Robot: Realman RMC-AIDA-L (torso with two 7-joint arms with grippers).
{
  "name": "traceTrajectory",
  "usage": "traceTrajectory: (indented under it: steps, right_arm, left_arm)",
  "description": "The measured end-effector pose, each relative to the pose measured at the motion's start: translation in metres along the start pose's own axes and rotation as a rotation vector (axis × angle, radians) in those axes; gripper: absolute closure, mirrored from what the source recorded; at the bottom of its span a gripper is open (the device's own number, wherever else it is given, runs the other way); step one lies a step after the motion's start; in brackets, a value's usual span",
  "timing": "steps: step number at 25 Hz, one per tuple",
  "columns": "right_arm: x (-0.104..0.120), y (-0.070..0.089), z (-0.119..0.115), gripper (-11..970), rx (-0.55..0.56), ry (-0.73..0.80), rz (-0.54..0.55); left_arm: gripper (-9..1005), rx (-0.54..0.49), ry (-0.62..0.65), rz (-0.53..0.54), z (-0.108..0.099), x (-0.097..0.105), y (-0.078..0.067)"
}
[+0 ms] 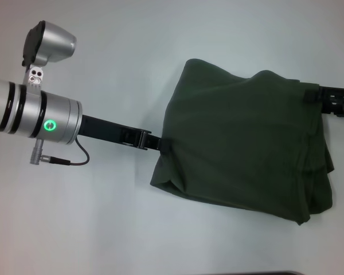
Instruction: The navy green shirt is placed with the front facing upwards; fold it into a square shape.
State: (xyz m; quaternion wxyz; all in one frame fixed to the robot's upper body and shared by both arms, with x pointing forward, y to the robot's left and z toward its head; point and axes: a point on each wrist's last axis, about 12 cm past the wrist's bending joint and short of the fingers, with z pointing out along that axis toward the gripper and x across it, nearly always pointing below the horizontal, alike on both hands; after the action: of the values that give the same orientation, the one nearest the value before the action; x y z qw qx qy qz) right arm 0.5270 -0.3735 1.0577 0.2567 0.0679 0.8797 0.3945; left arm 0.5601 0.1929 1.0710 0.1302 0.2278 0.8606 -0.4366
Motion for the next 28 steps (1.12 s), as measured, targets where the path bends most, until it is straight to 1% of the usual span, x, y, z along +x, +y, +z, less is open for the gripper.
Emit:
traceTrajectory:
  steps: [19, 22, 28]
  right_arm:
    - [-0.008, 0.013, 0.021, 104, -0.003, 0.014, -0.043]
    - [-0.007, 0.015, 0.024, 294, -0.002, 0.028, -0.049]
    - [-0.007, 0.018, 0.029, 426, -0.006, 0.039, -0.065]
  left_arm:
    - [989, 0.002, -0.008, -0.004, -0.002, -0.001, 0.000]
    - [989, 0.001, -0.010, -0.004, -0.002, -0.001, 0.000]
    - [990, -0.001, -0.013, -0.003, -0.002, -0.001, 0.001]
